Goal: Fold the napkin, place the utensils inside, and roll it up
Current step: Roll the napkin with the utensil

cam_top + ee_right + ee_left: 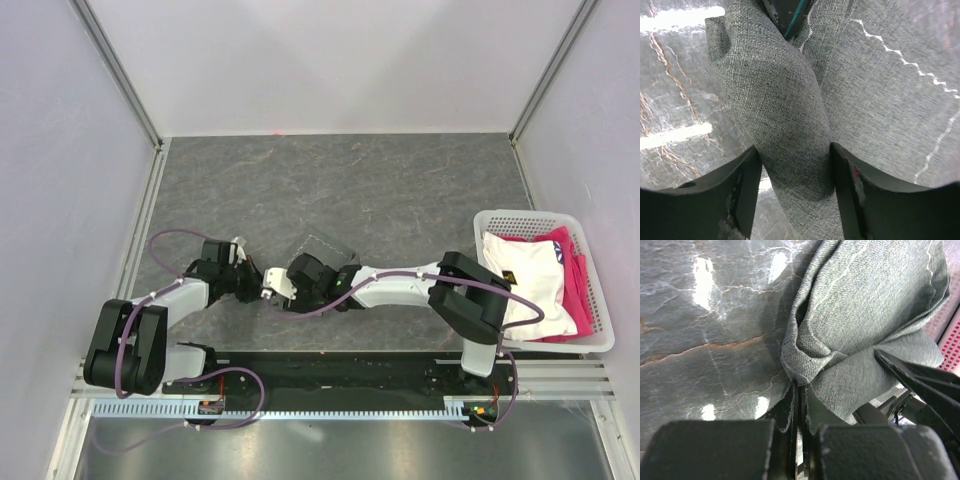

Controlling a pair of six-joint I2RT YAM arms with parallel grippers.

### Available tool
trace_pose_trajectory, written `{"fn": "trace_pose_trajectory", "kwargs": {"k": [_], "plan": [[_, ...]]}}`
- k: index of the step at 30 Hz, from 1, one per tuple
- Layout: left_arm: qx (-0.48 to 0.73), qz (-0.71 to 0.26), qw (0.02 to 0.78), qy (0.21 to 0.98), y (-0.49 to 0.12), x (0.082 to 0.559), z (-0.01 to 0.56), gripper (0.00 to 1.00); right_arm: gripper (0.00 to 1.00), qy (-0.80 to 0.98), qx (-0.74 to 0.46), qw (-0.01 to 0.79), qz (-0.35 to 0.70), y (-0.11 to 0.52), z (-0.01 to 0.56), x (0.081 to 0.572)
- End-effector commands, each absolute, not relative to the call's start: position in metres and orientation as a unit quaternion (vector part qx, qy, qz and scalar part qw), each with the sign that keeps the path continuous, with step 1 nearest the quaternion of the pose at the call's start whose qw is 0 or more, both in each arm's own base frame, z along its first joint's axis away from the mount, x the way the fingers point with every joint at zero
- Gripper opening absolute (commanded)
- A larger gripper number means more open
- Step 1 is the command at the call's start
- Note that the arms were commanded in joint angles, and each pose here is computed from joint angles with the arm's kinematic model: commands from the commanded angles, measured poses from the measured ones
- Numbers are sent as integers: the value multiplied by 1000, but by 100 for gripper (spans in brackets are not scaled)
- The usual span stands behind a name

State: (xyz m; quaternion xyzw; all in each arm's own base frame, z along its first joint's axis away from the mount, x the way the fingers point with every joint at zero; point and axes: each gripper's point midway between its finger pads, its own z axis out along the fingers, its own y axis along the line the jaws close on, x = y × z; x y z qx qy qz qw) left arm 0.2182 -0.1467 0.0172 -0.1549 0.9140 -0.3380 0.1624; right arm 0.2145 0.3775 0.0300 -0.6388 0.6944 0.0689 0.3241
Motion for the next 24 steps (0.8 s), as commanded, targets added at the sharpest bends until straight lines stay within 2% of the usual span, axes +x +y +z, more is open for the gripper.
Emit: {"fn": "trace_pose_trajectory", "kwargs": {"k": [1, 4, 5, 6, 7, 11, 14, 19, 24], "plan": [[-131, -346, 178, 912, -149, 229, 26, 2, 59, 704, -646, 279, 98, 378, 21, 217], [-143, -337, 192, 910, -146, 237, 30, 21, 52, 710, -652, 232, 132, 377, 12, 209], [-146, -335, 198, 909, -146, 240, 32, 33, 50, 718, -650, 211, 132, 370, 8, 208], [-149, -333, 207, 908, -144, 243, 36, 37, 46, 719, -650, 198, 145, 373, 6, 205], [-156, -319, 220, 909, -140, 249, 39, 46, 45, 723, -648, 187, 150, 371, 4, 204], [-173, -279, 250, 911, -124, 260, 47, 62, 41, 743, -628, 141, 183, 362, 0, 197], [-184, -256, 259, 913, -113, 260, 47, 67, 41, 750, -618, 113, 206, 359, 2, 190], [-201, -248, 272, 908, -106, 251, 45, 67, 40, 761, -599, 76, 238, 357, 7, 183], [-153, -327, 335, 870, -124, 242, 74, 61, 40, 771, -575, 51, 269, 355, 8, 182]]}}
